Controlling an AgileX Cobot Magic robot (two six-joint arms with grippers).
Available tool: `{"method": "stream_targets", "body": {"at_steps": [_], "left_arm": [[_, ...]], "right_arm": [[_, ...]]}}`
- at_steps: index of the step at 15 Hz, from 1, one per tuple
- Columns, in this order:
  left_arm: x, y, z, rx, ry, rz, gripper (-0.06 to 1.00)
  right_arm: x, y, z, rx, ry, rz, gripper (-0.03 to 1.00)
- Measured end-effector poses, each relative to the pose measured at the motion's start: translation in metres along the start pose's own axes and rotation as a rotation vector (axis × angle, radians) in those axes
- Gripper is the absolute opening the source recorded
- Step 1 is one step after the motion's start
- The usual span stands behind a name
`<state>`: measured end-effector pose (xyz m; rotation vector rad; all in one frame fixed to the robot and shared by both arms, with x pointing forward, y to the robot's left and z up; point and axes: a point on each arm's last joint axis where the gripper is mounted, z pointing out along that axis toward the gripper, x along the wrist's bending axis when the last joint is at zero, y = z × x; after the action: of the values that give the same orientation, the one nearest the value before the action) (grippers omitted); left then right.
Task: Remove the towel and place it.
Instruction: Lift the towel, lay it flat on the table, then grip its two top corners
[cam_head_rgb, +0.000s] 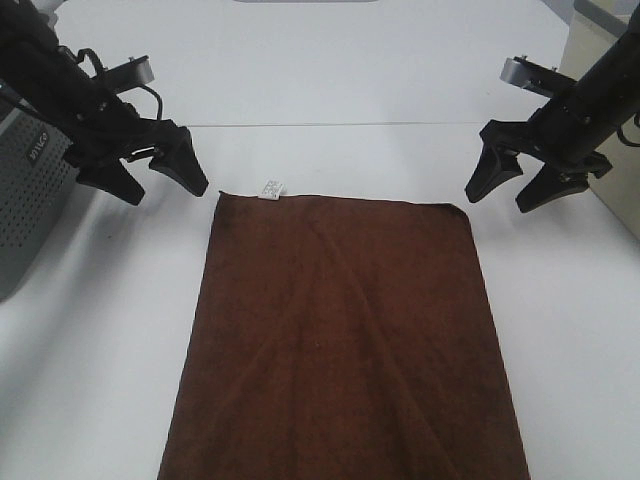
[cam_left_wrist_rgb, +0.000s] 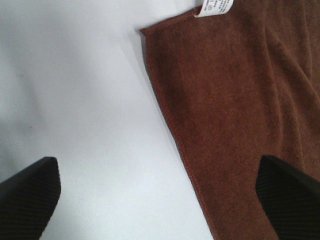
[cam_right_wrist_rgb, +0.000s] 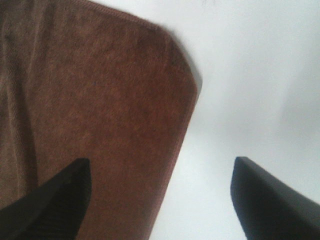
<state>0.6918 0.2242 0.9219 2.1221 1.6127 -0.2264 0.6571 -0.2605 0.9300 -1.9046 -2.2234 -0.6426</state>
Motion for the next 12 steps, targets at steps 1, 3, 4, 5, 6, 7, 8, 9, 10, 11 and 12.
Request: {"method": "stream_targets", "body": {"at_steps": [1, 3, 4, 5, 6, 7, 8, 9, 10, 11, 12], "left_arm": [[0.003, 0.003, 0.005, -0.002, -0.002, -0.001, 0.99], [0.006, 0.005, 0.012, 0.005, -0.002, -0.005, 0.99], [0.007, 0.005, 0.013, 0.005, -0.002, -0.007, 0.99], [0.007, 0.005, 0.013, 0.004, -0.001, -0.007, 0.99], [0.008, 0.005, 0.014, 0.006, -0.001, -0.008, 0.99], [0.009, 0.003, 0.019, 0.016, -0.003, -0.012, 0.99], [0.012, 0.002, 0.026, 0.029, -0.004, -0.017, 0.99], [0.015, 0.000, 0.032, 0.035, -0.002, -0.023, 0.99], [0.017, 0.002, 0.038, 0.017, 0.001, -0.034, 0.99], [0.017, 0.003, 0.040, 0.000, 0.000, -0.042, 0.99], [0.017, 0.004, 0.042, -0.011, -0.003, -0.047, 0.99]], "right_arm": [[-0.004, 0.004, 0.006, -0.011, -0.008, 0.005, 0.75], [-0.007, 0.007, 0.010, -0.031, -0.024, 0.019, 0.75], [-0.008, 0.008, 0.010, -0.030, -0.029, 0.015, 0.75], [-0.009, 0.007, 0.010, -0.029, -0.039, 0.007, 0.75], [-0.010, 0.007, 0.011, -0.021, -0.051, -0.003, 0.75], [-0.012, 0.006, 0.015, -0.009, -0.058, -0.007, 0.75], [-0.015, 0.005, 0.021, -0.001, -0.060, -0.002, 0.75], [-0.019, 0.005, 0.027, 0.000, -0.067, 0.006, 0.75], [-0.024, 0.006, 0.034, -0.020, -0.083, 0.021, 0.75], [-0.026, 0.007, 0.038, -0.035, -0.094, 0.029, 0.75], [-0.028, 0.008, 0.041, -0.040, -0.099, 0.038, 0.75]]}}
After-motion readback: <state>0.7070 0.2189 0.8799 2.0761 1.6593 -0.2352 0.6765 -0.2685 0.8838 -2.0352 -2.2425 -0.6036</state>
